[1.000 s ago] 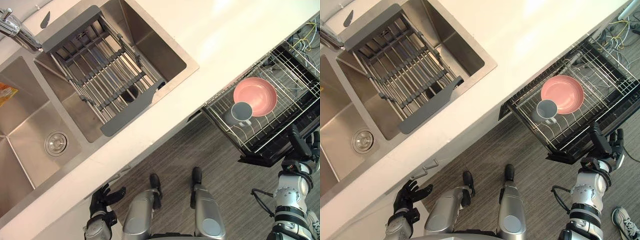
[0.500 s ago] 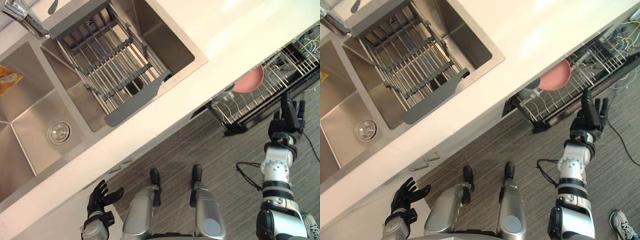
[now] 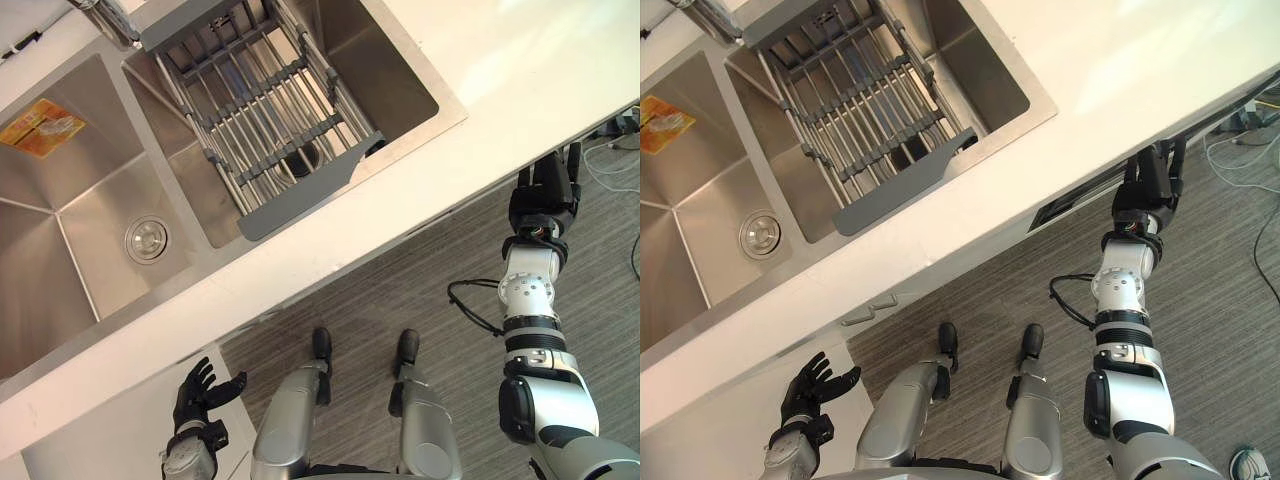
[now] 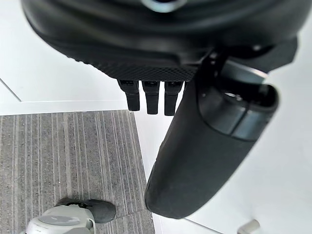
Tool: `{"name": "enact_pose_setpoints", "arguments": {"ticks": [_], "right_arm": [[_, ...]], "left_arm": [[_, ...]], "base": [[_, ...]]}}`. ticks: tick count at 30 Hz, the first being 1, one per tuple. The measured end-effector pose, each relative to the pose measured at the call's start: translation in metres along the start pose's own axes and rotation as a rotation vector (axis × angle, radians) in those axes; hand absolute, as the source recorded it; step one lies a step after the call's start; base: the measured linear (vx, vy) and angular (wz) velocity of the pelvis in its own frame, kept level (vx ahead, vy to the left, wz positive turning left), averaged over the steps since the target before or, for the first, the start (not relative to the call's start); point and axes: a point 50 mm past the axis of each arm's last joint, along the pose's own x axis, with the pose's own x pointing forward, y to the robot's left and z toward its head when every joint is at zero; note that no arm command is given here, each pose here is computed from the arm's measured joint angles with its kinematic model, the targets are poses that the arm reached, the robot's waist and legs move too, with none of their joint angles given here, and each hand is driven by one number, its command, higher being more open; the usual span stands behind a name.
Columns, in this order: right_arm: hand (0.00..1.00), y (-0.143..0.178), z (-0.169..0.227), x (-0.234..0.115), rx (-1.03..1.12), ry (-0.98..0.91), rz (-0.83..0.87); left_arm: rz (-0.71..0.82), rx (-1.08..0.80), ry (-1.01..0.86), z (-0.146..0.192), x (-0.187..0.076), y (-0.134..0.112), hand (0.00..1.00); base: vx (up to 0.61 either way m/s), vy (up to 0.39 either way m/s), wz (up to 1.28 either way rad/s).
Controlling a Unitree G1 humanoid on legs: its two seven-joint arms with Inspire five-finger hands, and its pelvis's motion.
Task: Walk over to the sink, pick up the cup, carry it to the dishwasher, place the cup inside the dishwasher, then close the dishwasher door
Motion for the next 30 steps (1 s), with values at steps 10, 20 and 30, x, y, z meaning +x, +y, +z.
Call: {"name": "enact_pose_setpoints", "arguments": {"ticks": [10, 20, 30], "right_arm": [[0.90, 0.001, -0.003, 0.007, -0.150, 0.046, 0.013], [0.90, -0.133, 0.004, -0.096, -0.919, 0.461, -0.011], [0.90, -0.214, 0.039, -0.189, -1.273, 0.679, -0.253]], "left_arm": [[0.000, 0.017, -0.020, 0.009, 0.006, 0.002, 0.90], [0.001, 0.033, 0.018, 0.002, 0.004, 0.006, 0.90], [0.034, 0.084, 0.114, -0.025, -0.009, 0.029, 0.90]], "base": [[-0.04, -0.015, 0.01], [0.04, -0.004, 0.21], [0.05, 0.020, 0.18]]}}
